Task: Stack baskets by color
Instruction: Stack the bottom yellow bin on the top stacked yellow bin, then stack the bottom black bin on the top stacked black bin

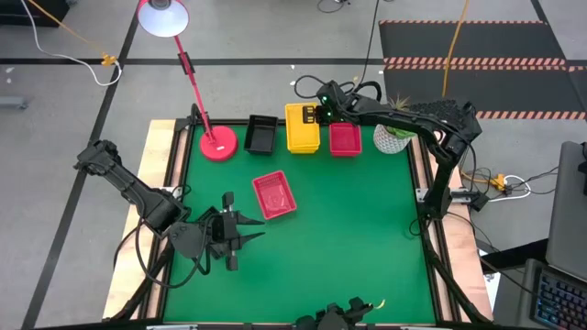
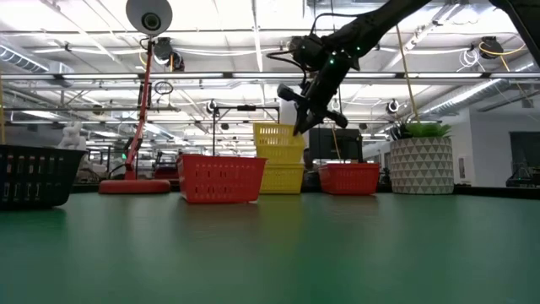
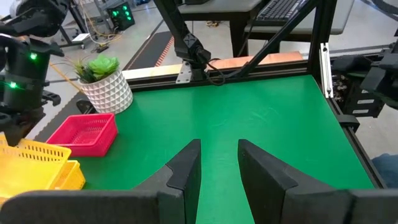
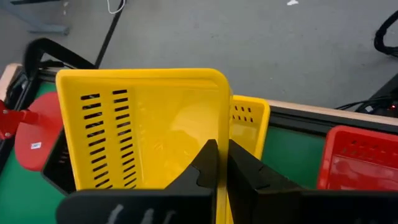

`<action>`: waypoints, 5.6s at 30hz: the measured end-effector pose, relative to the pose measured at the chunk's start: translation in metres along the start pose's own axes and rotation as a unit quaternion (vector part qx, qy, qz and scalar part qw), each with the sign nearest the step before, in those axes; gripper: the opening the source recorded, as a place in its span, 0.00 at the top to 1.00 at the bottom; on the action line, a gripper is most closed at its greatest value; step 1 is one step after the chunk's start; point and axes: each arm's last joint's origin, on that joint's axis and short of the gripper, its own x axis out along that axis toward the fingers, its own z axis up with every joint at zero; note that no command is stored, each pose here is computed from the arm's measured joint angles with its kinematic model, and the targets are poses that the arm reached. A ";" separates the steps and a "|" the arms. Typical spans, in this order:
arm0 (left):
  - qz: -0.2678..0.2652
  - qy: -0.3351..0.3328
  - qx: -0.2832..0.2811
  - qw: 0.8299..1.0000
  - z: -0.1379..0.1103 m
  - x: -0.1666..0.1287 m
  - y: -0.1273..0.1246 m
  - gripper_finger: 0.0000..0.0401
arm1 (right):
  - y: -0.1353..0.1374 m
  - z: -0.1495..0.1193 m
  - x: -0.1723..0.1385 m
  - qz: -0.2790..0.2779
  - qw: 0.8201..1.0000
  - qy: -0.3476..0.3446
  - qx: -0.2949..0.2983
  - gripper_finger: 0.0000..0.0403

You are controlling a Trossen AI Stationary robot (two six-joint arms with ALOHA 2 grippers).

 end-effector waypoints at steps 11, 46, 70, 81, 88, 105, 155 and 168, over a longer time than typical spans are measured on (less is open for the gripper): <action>0.000 0.000 0.000 1.000 0.000 0.000 0.000 0.73 | -0.010 -0.006 0.008 -0.002 1.000 -0.004 0.004 0.99; 0.000 0.002 0.001 1.000 0.000 0.000 0.000 0.73 | -0.016 -0.012 0.017 0.010 0.999 -0.024 -0.034 0.91; 0.000 0.001 0.000 1.000 0.000 0.000 0.000 0.73 | -0.019 -0.010 0.018 0.003 0.997 -0.023 -0.078 0.91; 0.000 0.001 0.001 1.000 0.000 0.000 0.000 0.73 | -0.021 -0.017 0.033 -0.002 0.997 -0.010 -0.079 0.79; 0.000 0.001 0.001 1.000 0.000 0.000 0.000 0.73 | -0.020 -0.016 0.033 0.009 0.996 -0.015 -0.085 0.78; 0.001 0.001 0.000 1.000 0.000 0.001 0.001 0.73 | -0.021 -0.013 0.028 0.024 0.999 -0.002 -0.040 0.99; 0.001 0.002 -0.003 1.000 0.000 0.001 0.001 0.73 | -0.038 -0.007 0.025 0.031 0.996 0.071 0.042 0.81; 0.001 0.002 -0.003 1.000 0.000 0.001 0.001 0.73 | -0.013 -0.006 -0.007 0.087 0.995 0.040 -0.014 0.71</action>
